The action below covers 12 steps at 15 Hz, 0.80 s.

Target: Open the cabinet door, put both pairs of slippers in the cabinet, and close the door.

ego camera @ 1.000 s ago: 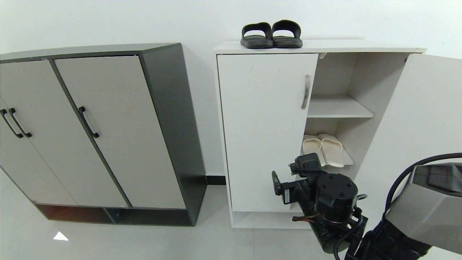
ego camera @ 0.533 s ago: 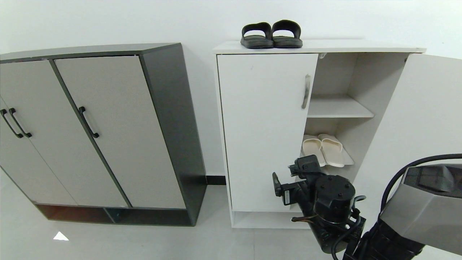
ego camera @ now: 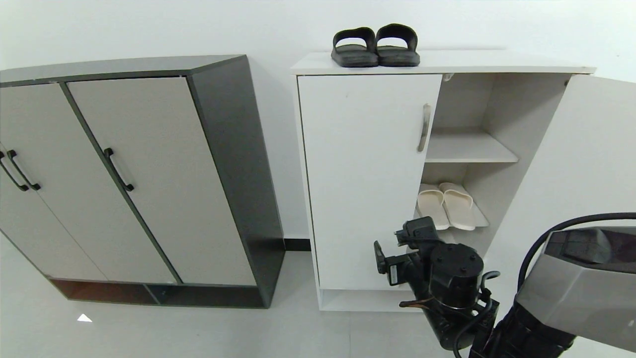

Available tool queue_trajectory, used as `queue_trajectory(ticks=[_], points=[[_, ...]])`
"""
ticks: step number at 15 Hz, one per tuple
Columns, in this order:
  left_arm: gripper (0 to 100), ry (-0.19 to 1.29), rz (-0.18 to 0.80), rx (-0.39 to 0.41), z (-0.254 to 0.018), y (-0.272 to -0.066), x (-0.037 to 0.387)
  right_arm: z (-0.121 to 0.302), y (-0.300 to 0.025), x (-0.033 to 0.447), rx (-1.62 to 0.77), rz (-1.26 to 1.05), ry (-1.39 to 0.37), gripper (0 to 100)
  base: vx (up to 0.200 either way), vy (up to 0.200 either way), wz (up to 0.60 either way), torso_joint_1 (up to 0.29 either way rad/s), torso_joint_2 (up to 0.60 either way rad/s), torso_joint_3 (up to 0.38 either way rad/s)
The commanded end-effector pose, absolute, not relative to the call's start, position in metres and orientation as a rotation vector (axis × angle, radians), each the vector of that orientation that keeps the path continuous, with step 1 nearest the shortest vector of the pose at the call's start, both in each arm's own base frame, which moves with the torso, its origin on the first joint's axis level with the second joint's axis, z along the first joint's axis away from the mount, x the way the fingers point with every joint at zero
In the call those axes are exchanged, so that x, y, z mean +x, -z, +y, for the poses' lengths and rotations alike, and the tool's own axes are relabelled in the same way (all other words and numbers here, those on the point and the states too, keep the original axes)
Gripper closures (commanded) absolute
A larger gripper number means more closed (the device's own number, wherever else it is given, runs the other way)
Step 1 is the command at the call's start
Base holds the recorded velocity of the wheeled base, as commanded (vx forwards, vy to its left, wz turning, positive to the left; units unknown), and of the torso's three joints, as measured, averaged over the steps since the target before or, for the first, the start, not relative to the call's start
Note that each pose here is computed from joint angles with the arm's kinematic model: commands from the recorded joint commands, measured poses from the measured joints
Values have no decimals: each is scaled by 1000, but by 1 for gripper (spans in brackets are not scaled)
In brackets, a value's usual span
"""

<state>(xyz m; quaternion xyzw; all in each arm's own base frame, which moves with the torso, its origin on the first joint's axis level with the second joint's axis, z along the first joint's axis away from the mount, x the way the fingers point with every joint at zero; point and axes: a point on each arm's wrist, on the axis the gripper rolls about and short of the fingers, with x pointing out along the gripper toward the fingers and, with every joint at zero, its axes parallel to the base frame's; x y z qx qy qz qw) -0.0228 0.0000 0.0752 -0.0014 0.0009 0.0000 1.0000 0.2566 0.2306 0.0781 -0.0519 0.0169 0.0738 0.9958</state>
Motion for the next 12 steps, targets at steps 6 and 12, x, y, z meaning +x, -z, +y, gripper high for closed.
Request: queue_trajectory(ticks=[6,12], points=[[100,0,2,-3,0,-76,-23,231,-79,256,-99,26,-150,0,0,0,0,88,-505,-352],[100,0,0,-3,0,-76,-23,231,-79,256,-97,24,-150,0,0,0,0,144,-473,-321]])
